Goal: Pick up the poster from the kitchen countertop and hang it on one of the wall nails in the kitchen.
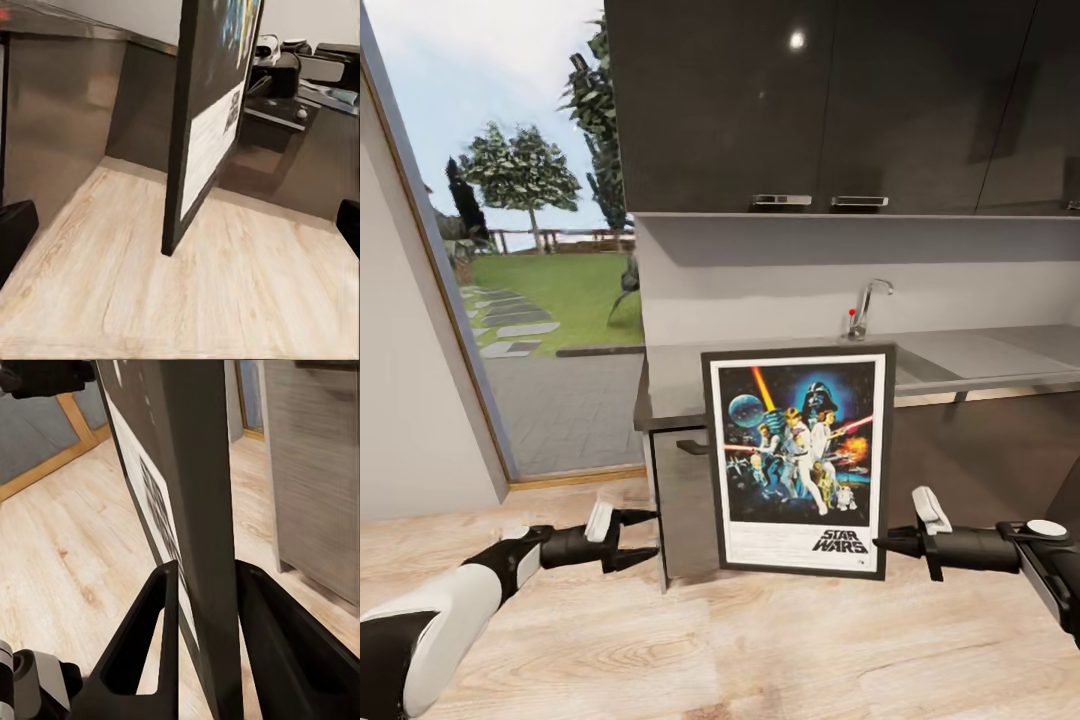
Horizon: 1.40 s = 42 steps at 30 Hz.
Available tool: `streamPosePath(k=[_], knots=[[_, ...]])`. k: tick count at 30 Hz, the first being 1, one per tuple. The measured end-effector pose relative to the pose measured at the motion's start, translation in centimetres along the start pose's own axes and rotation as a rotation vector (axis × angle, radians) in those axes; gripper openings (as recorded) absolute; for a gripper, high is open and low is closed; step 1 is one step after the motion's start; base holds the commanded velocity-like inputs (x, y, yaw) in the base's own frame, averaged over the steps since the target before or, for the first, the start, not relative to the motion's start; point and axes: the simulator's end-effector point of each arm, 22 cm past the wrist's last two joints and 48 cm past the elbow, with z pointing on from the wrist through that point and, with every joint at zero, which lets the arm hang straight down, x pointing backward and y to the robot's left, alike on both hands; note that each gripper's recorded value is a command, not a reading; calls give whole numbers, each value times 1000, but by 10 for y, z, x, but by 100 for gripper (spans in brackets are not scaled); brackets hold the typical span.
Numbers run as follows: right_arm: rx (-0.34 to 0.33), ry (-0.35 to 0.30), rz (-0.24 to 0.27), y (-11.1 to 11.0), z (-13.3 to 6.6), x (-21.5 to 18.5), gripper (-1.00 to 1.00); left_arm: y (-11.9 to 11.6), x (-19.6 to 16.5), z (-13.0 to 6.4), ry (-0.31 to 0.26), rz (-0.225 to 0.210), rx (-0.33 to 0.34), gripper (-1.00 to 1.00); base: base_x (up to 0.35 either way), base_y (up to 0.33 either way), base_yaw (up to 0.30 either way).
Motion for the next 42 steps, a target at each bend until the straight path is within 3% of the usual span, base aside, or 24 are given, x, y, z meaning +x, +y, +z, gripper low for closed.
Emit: streamPosePath(k=[6, 10, 12, 14, 16, 17, 19, 20, 21, 25, 37, 41, 42], knots=[[5, -6, 0, -1, 0, -2, -100, -16, 46, -7, -4, -79, -16, 100, 0, 0, 0], [6, -7, -3, -1, 1, -3, -100, -30, 77, -14, -50, -155, -52, 100, 0, 0, 0], [5, -9, -4, -1, 1, -3, -100, -27, 92, -18, -66, -189, -115, 100, 0, 0, 0], [3, -12, -3, 0, 3, -4, -100, -26, 123, -28, -87, -258, -215, 100, 0, 0, 0], [-8, -48, 7, 3, 5, -7, -100, -32, 172, -65, -178, -393, -415, 100, 0, 0, 0], [-11, -58, 9, 4, 5, -9, -100, -37, 190, -77, -190, -430, -472, 100, 0, 0, 0], [-12, -64, 9, 5, 5, -10, -100, -39, 203, -87, -203, -456, -526, 100, 0, 0, 0], [-14, -71, 9, 6, 5, -10, -100, -44, 230, -110, -207, -456, -650, 100, 0, 0, 0], [-15, -71, 10, 6, 6, -10, -100, -65, 256, -116, -167, -485, -668, 100, 0, 0, 0], [-15, -74, 9, 6, 6, -11, -100, -70, 300, -152, -109, -517, -867, 100, 0, 0, 0], [-30, -96, 12, 10, 18, -18, -100, -68, 311, -170, -87, -524, -935, 100, 0, 0, 0], [-34, -99, -9, 12, 20, -24, -100, -66, 315, -175, -77, -528, -956, 100, 0, 0, 0], [-38, -98, 8, 13, 21, -29, -100, -65, 316, -177, -72, -530, -967, 100, 0, 0, 0]])
